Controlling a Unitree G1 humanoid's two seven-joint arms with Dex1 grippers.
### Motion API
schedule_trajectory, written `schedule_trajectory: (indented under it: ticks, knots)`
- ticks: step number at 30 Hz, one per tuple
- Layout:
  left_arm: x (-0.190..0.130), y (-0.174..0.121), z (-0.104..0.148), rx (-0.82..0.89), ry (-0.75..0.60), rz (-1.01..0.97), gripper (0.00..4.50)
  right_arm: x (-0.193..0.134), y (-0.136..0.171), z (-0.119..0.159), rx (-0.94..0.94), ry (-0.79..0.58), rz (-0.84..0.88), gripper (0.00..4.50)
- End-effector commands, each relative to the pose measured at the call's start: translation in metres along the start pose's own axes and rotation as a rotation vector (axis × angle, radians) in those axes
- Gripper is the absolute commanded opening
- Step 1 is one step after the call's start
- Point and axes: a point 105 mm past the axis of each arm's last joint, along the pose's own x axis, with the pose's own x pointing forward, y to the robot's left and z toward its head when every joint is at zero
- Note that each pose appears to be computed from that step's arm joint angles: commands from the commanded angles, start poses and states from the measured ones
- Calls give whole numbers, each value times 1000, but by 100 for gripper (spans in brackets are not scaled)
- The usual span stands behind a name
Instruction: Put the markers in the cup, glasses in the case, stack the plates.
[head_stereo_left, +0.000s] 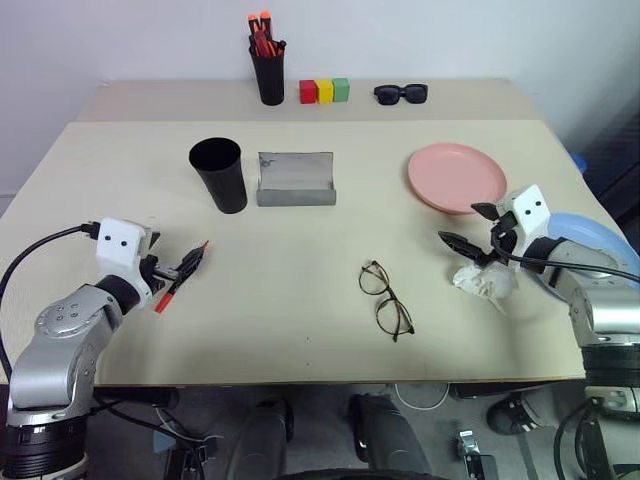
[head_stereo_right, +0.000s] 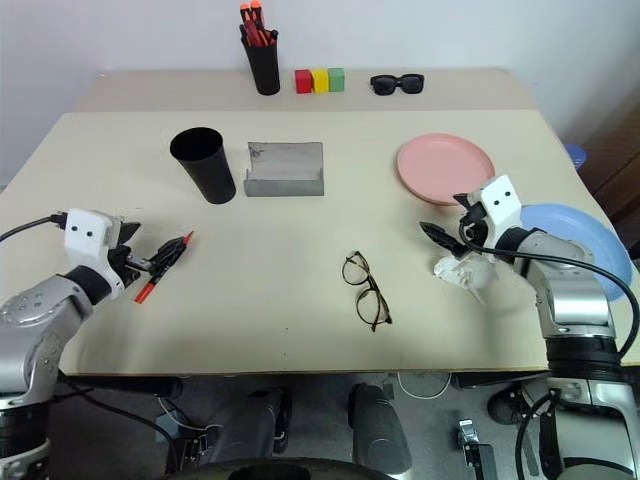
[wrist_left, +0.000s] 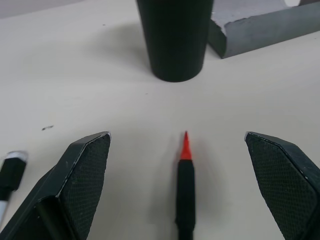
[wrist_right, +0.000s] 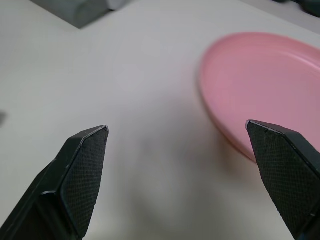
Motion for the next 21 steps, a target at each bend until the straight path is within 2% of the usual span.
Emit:
schedule_trajectory:
  ticks: [1, 5, 8, 10, 14, 17, 21]
  knots:
    - [5, -8, 16, 30, -16, -29, 443, 10, 20, 34, -54, -102, 61, 450]
    - [16, -10, 11, -33, 71, -17, 448, 21, 54, 47, -53, -149, 150, 450]
    - [23, -11, 0, -15, 224, 2, 448, 27, 87, 56, -48, -179, 244, 450]
    - [23, -8, -3, -10, 274, 24, 448, 27, 101, 57, -50, -181, 275, 450]
    - [16, -4, -10, -95, 466, 22, 448, 28, 140, 58, -67, -182, 401, 450]
    - [8, -5, -17, -106, 588, 6, 448, 28, 154, 56, -60, -181, 440, 450]
    - [0, -6, -22, -126, 669, -6, 448, 27, 165, 53, -51, -177, 468, 450]
